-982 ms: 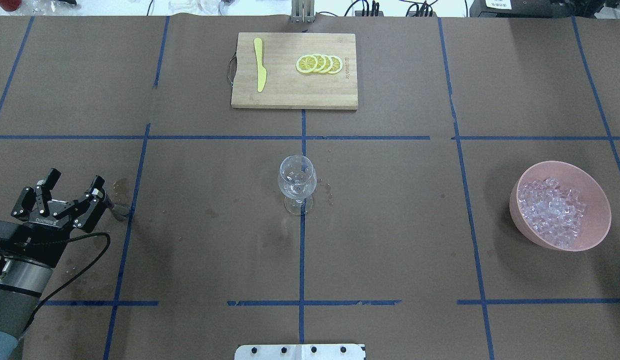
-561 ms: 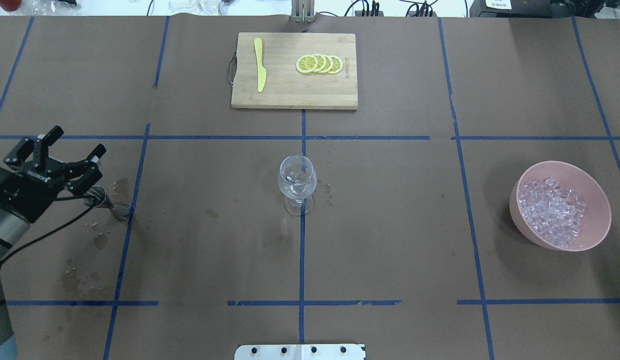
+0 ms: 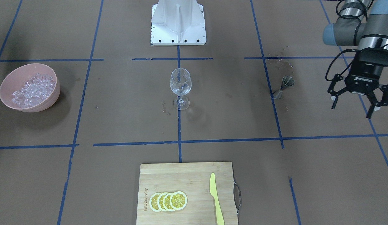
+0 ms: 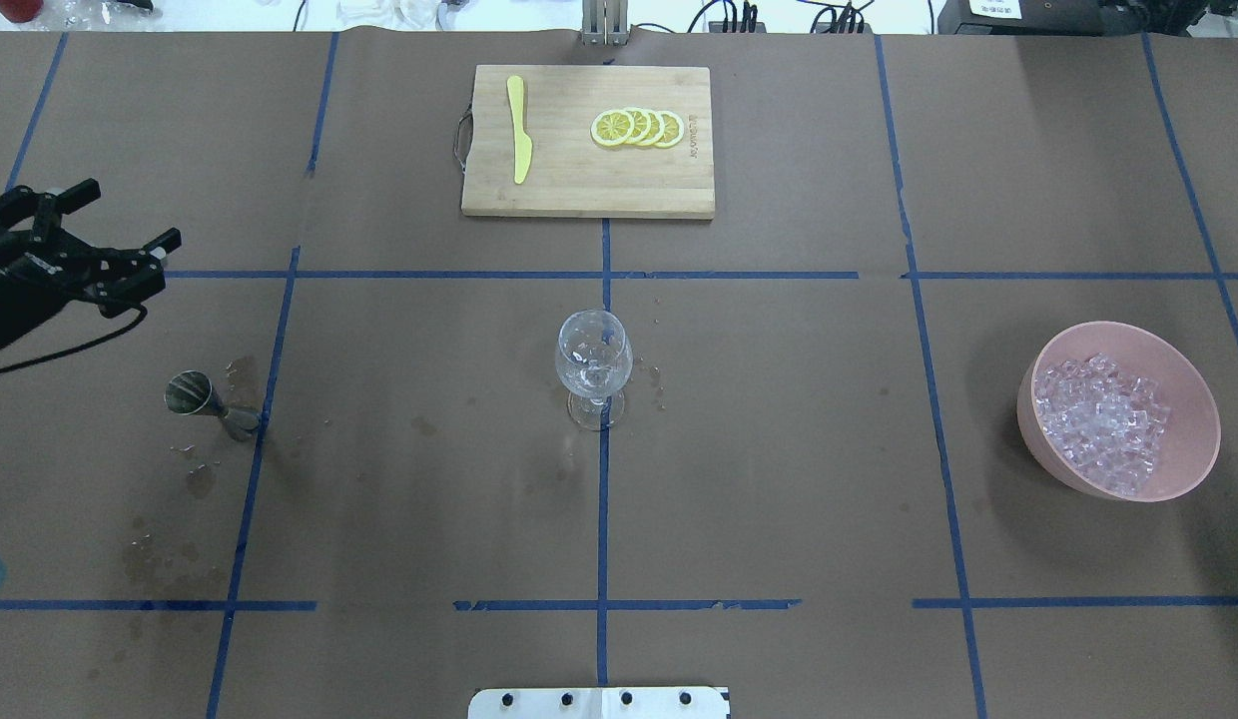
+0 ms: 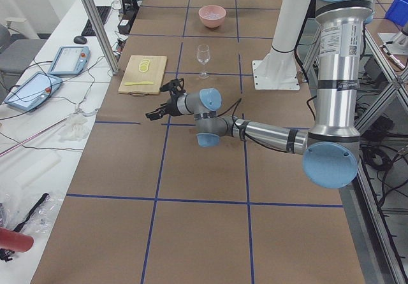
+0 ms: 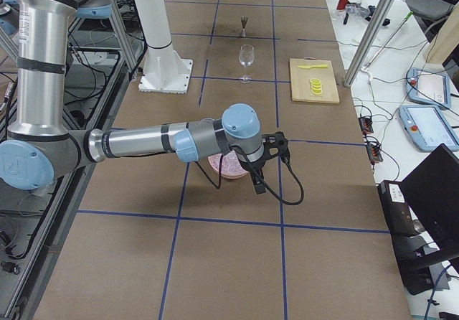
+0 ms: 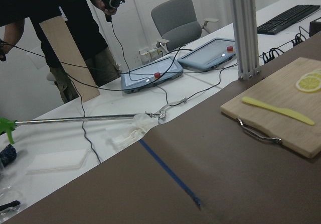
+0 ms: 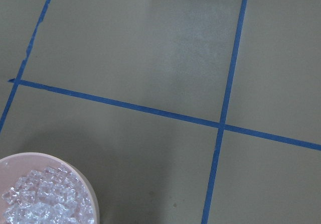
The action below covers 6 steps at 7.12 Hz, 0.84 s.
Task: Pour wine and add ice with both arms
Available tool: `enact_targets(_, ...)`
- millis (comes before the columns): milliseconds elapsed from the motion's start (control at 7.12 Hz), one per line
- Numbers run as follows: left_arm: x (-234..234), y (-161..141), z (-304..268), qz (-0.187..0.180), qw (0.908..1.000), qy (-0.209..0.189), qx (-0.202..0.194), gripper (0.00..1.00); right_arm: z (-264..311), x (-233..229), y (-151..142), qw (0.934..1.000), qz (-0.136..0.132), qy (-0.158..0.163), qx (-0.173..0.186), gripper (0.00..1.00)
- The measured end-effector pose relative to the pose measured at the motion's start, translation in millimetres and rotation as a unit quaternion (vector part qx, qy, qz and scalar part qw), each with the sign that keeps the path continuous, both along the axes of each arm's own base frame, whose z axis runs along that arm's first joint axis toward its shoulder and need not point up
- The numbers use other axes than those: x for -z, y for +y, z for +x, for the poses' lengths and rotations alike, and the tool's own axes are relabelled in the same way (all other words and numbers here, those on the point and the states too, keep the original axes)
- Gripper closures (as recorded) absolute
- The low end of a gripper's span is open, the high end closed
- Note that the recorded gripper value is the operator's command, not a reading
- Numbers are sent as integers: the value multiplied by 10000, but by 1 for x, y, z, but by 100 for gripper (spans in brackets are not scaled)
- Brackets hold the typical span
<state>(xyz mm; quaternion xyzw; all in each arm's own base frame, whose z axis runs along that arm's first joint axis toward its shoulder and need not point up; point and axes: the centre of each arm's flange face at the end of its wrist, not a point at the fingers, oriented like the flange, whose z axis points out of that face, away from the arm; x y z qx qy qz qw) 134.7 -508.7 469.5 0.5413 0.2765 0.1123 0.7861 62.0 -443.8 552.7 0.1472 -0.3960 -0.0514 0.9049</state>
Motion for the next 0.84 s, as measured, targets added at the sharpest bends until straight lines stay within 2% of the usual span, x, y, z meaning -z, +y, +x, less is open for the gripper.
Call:
enact_targets(140,1,-27,-43,-210,9974,-684,-112,0,0,0,0,10000,-1,0,0,0)
enact_targets(281,1,-48,-89,-556,9909,-1186,-324,0,0,0,0,10000,0,0,1,0)
enact_targets(421,-5,-59,-137,-1116,9830,-1361,-522,0,0,-1,0,10000,-2,1,2,0)
enact_targets(561,-21,-58,-173,-1834,9725,-1271,-666,0,0,-1,0,10000,-5,0,1,0)
enact_targets(702,-45,-53,-188,-2629,9548,-1127,-809,0,0,0,0,10000,-2,0,2,0)
enact_targets(842,-74,-44,-193,-3520,9259,-966,-970,0,0,0,0,10000,4,1,4,0)
